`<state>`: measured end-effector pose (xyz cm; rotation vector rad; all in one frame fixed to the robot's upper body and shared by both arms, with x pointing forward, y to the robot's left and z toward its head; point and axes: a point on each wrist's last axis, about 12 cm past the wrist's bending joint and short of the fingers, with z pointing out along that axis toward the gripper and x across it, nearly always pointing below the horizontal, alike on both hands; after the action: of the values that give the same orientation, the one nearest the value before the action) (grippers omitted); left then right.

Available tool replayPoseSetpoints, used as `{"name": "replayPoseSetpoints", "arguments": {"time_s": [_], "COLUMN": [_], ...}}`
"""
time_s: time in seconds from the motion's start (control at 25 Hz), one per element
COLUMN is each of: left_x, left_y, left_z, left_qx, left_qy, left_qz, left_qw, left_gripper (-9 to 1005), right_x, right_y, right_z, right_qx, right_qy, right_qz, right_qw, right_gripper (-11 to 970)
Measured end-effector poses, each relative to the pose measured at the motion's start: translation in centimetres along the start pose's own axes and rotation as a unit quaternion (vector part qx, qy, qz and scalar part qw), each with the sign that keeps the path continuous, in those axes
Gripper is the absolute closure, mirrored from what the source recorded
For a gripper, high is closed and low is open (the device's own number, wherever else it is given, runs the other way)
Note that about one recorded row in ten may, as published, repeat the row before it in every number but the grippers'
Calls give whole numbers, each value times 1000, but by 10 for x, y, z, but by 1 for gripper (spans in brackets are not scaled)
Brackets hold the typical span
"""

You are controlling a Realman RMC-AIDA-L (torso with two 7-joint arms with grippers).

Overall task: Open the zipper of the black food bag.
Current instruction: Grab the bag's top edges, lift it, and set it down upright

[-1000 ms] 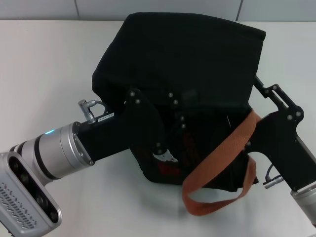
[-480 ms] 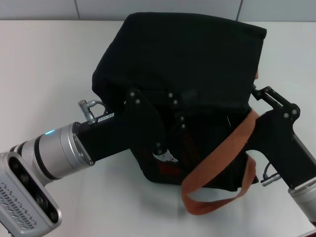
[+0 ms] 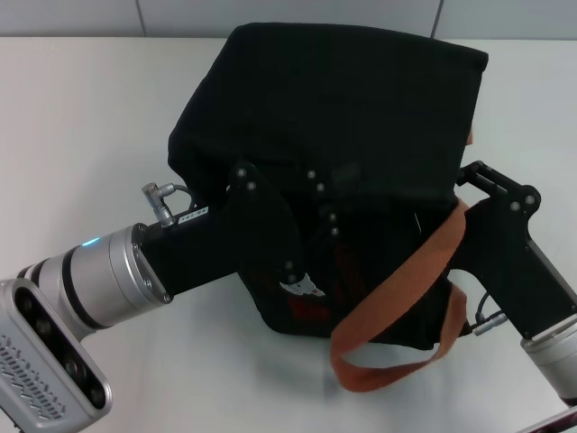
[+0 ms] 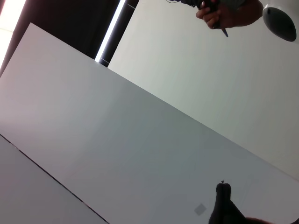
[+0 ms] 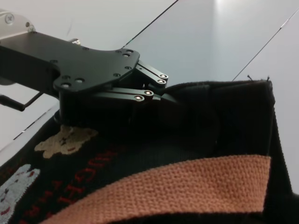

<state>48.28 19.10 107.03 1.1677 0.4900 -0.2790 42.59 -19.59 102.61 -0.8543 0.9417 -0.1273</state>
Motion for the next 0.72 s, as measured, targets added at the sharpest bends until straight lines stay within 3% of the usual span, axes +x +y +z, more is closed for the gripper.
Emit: {"name": "replayPoseSetpoints", "arguments": {"time_s": [0.36,0.56,0.72], "left_x": [0,0,0], "left_y": [0,0,1], "left_z": [0,0,0], "left_qx": [-1,-1,-2], "left_qy": [0,-1,-1], "left_qz": [0,0,1], "left_qw": [1000,1000,1000], "left_gripper": [831,828,826], "right_x": [1,1,2], "right_y": [0,0,0], "right_z": [2,2,-2], "right_qx": [-4,-3,-2], "right_qy": [1,3,9], "right_qz": [0,0,-1], "right_qw": [1000,1000,1000], "right_gripper": [747,923,953]}}
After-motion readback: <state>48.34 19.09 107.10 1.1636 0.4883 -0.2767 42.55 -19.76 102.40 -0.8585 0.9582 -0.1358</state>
